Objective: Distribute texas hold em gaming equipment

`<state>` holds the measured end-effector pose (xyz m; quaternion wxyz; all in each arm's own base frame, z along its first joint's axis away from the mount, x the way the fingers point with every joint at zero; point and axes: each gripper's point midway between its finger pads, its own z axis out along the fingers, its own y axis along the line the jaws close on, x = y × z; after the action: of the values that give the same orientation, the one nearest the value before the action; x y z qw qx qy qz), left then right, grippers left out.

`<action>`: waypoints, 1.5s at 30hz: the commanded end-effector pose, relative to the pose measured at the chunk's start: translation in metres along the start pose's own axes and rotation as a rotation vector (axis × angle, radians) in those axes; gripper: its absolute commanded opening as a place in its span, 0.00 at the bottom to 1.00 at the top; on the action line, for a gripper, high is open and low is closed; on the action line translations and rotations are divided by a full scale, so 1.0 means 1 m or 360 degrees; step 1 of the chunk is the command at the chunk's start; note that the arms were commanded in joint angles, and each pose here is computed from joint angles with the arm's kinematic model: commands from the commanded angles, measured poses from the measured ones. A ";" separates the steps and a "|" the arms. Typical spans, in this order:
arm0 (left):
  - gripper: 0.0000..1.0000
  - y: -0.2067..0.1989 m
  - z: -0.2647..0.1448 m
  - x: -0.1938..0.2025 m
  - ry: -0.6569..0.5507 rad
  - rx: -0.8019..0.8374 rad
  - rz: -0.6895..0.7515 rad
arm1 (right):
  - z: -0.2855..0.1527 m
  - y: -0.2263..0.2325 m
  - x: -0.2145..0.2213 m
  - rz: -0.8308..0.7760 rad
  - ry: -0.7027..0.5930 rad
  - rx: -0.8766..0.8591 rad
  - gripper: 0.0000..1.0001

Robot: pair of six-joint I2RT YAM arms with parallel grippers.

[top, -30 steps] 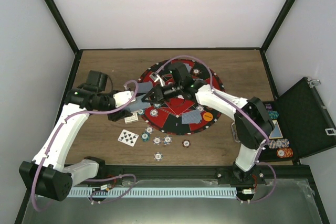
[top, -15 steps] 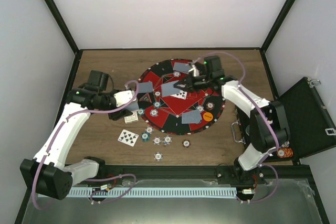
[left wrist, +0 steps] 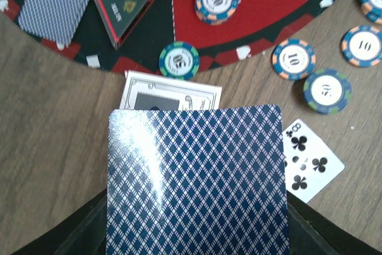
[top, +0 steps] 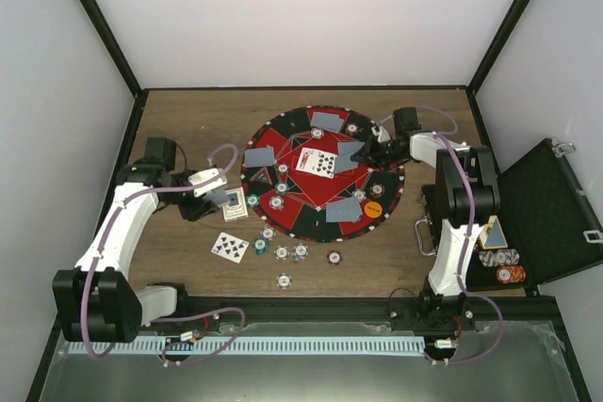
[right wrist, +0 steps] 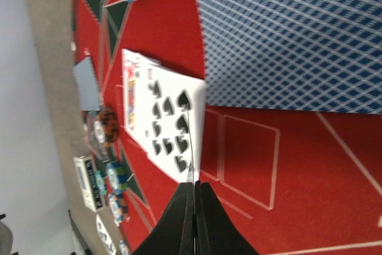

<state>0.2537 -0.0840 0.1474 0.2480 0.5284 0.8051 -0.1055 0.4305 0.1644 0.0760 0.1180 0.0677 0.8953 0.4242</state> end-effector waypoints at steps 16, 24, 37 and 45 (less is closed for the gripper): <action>0.12 0.005 0.062 0.091 0.0157 -0.0074 0.0007 | -0.035 -0.018 -0.018 -0.0095 -0.0263 0.0460 0.63; 0.40 0.012 0.079 0.112 0.0251 -0.0152 0.0021 | -0.059 0.014 -0.018 -0.0173 -0.0342 0.0409 0.69; 1.00 0.037 0.046 0.051 -0.0071 -0.0163 -0.0327 | -0.110 0.008 -0.018 -0.0306 -0.0714 0.0665 1.00; 1.00 0.124 0.021 0.013 -0.0713 -0.0766 -0.0927 | -0.197 -0.016 -0.023 -0.0392 -0.1484 0.1081 1.00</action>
<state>0.3259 -0.0395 0.1000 0.3671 0.3190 0.8706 -0.0737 0.3980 0.0492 0.1538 0.3928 0.1372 0.9009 0.1238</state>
